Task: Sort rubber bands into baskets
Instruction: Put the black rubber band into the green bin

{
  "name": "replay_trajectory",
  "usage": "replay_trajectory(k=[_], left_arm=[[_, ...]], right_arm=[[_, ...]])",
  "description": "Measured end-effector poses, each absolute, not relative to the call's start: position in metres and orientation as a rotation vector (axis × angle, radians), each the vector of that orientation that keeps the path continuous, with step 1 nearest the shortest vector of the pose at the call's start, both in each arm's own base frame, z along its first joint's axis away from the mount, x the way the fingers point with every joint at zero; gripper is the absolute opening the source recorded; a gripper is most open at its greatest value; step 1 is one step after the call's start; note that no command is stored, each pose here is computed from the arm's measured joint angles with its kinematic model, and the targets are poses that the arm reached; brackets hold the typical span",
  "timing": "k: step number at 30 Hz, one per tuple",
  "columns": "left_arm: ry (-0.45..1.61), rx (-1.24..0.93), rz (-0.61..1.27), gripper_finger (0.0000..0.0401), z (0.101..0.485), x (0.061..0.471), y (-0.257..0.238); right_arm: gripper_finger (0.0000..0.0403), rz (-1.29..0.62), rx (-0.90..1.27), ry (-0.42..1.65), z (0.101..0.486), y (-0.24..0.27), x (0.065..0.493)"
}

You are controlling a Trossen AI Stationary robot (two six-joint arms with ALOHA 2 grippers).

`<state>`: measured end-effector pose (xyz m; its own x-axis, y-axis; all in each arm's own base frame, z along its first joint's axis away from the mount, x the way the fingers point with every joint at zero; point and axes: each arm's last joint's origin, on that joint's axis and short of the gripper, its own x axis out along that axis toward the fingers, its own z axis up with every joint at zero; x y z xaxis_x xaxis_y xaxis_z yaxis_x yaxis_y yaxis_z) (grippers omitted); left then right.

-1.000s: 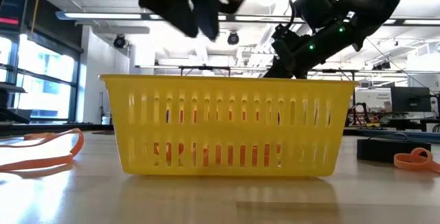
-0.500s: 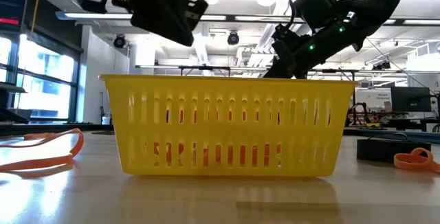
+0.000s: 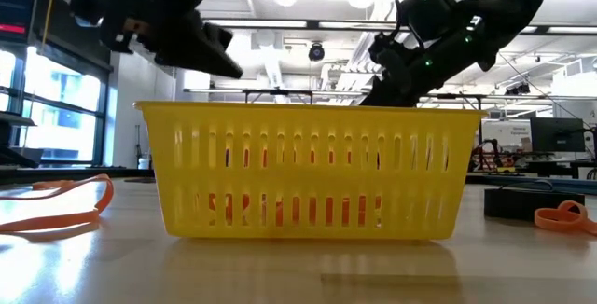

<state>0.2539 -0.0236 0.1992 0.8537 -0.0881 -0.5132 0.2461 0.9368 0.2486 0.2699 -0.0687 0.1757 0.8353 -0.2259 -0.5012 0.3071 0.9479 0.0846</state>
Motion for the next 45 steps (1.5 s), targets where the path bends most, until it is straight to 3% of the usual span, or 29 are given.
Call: replay_trajectory(k=[6, 12, 22, 30, 45], left_arm=[[0.503, 0.243, -0.096, 0.0000, 0.183, 0.238, -0.006], [0.466, 0.173, -0.035, 0.0000, 0.168, 0.228, 0.006], [0.449, 0.146, 0.020, 0.0000, 0.160, 0.221, 0.016], [0.409, 0.145, 0.030, 0.0000, 0.164, 0.223, 0.017], [0.413, 0.138, 0.032, 0.0000, 0.164, 0.223, 0.017]], right_arm=[[0.0017, -0.280, 0.178, 0.554, 0.172, -0.067, 0.268], [0.0066, -0.266, 0.205, 0.650, 0.172, -0.058, 0.259], [0.0136, -0.332, 0.410, 0.978, 0.179, -0.028, 0.213], [0.0145, -0.513, 0.496, 1.280, 0.169, -0.009, 0.181], [0.0145, -0.539, 0.550, 1.329, 0.167, -0.003, 0.176]])
